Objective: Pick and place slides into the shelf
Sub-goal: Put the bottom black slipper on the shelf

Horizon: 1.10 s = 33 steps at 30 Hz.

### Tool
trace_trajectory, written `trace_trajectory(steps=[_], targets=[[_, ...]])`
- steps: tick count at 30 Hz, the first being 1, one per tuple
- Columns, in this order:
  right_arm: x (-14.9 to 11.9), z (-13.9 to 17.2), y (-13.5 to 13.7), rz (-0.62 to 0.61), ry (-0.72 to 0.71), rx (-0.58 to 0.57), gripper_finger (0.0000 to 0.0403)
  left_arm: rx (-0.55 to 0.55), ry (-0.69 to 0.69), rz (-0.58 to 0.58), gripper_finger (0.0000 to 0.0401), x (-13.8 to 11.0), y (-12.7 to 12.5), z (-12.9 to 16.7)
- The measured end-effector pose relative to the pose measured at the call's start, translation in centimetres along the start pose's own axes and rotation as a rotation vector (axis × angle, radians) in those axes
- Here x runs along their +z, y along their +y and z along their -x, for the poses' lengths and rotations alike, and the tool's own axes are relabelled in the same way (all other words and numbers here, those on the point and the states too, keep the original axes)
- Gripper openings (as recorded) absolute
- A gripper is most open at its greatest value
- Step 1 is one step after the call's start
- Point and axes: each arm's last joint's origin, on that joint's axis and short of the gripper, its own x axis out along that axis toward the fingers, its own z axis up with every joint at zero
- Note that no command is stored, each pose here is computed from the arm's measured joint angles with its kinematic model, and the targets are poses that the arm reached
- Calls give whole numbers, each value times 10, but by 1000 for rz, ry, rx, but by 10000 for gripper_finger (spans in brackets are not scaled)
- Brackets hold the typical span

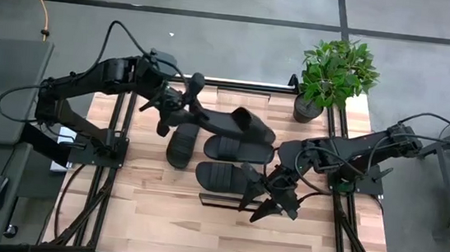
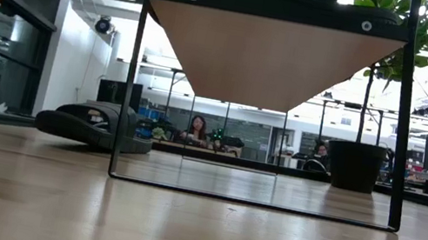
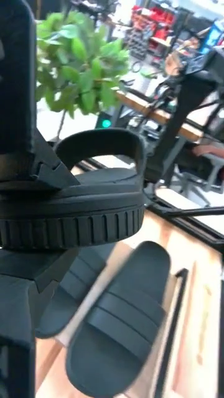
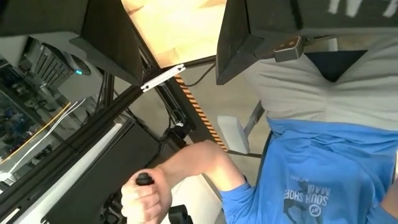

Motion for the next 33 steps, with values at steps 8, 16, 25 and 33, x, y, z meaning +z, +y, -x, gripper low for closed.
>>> trace_trajectory(steps=[8,16,25,33], targets=[[-1,-1,0,-4,1,7,195,41,8,11,92,-15,11,-9],[-1,-1,1,-11,3,9,195,172,-10,50,92,-57,7,-22],[-2,-1,1,-16,8,16,195,246,-60,18,92,-83,-13,-39],[-2,-1,2,-22,11,23,195,263,-119,-7,92,-104,-27,-49]])
